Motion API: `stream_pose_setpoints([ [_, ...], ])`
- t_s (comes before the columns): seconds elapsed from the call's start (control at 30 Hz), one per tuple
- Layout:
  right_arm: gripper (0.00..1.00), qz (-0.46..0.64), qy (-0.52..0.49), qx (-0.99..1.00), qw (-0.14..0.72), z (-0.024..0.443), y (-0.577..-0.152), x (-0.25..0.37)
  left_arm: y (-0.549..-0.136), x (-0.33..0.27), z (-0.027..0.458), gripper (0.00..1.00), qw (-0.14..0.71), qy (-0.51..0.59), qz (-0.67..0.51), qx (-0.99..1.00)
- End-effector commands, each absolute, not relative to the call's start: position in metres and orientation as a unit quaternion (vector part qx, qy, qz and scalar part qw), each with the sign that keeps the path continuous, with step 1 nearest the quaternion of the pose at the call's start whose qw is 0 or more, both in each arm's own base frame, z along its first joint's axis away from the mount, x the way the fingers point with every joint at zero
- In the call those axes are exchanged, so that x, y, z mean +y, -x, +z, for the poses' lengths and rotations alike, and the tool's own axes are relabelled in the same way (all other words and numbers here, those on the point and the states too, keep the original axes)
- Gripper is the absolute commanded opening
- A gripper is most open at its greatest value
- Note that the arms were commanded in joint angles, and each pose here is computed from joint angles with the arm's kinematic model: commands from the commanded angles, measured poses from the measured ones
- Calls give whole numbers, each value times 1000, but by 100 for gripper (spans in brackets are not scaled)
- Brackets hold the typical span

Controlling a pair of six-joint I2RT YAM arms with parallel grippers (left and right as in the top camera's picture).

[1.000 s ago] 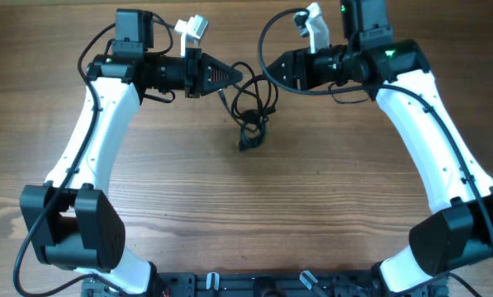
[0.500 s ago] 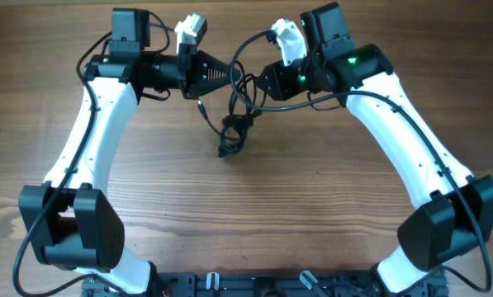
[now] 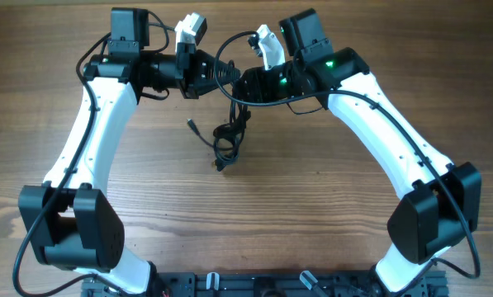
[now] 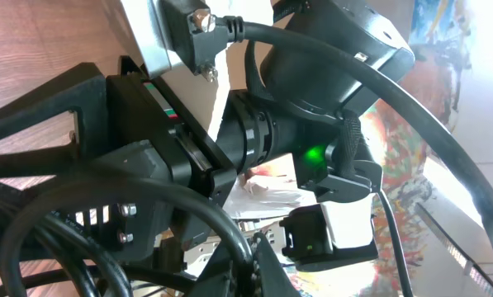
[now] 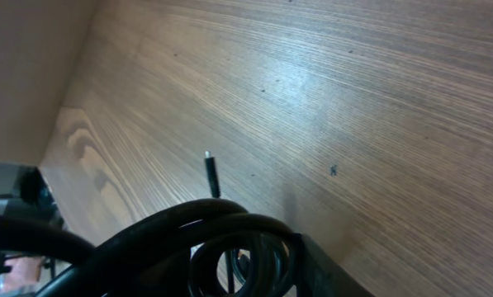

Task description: Untangle cables

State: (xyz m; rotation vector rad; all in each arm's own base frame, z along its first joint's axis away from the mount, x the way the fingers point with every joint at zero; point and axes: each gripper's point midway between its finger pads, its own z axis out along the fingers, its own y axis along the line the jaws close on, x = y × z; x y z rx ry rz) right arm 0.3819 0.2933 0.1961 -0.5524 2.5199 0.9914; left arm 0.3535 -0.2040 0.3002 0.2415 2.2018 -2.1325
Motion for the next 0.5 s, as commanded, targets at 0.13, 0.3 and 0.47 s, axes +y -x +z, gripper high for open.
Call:
stream_pose_setpoints([
  [0.13,22,324,26,936,137,135,-413,294,-348,-202,313,4,-13,-49,-709,704],
  [0.3,10,269,-73,954,111,102,-429,250,-369,-174,318,4,-4,-3,-709,705],
  [0.47,7,210,-166,959,92,87,-440,168,-396,-113,323,4,79,26,-704,705],
])
